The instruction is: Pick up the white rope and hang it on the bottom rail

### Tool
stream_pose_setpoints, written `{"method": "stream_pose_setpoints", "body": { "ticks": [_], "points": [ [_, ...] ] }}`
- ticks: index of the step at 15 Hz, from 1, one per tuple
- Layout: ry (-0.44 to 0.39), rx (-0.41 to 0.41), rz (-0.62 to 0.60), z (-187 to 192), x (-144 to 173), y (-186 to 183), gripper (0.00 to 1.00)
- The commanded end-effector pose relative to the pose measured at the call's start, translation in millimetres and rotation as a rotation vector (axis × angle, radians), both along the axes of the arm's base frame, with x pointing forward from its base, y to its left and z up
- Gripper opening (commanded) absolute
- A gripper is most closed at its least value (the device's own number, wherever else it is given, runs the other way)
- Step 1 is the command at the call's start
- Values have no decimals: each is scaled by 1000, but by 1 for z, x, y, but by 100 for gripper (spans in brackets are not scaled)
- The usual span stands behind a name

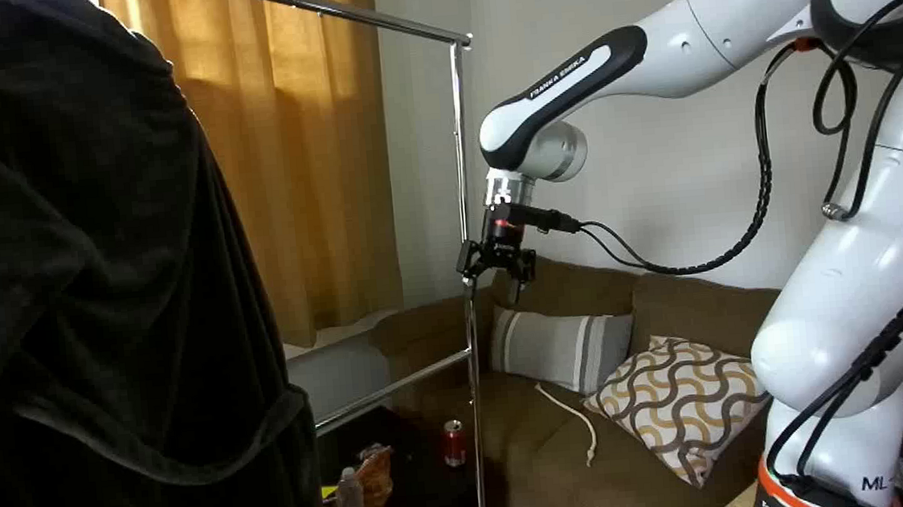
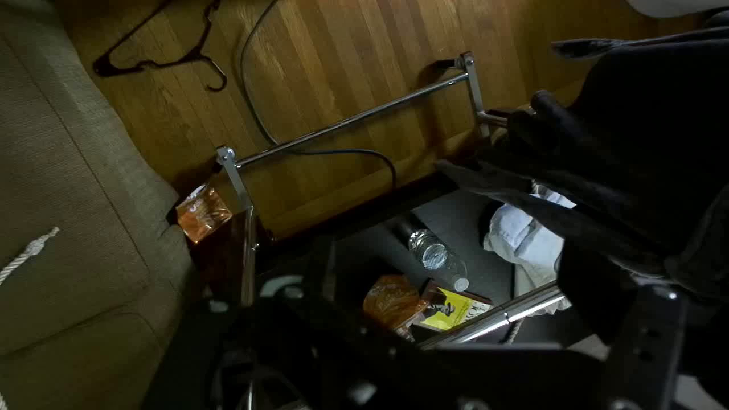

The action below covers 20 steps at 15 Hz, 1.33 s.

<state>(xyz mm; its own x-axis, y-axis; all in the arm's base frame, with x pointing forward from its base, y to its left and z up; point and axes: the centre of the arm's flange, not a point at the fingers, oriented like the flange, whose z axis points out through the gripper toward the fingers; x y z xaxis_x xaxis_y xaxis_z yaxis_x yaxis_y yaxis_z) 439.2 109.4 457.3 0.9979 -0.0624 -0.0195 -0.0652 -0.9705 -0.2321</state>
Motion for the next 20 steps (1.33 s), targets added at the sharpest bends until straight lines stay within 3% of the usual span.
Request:
{"method": "stream_pose_setpoints", "body": {
  "ticks": [1,7,12,14,18,19,20],
  "points": [
    [0,0,0,0,0,0,100],
    [0,0,0,0,0,0,100],
    [20,5,-300,-25,42,-92,100],
    [-42,-40,-362,-39,52,-129,100],
    [-122,-228,-362,-74,74,-170,100],
    [-106,-247,-357,-89,77,-173,100],
    [-86,-213,-347,-101,80,-174,100]
  ]
}}
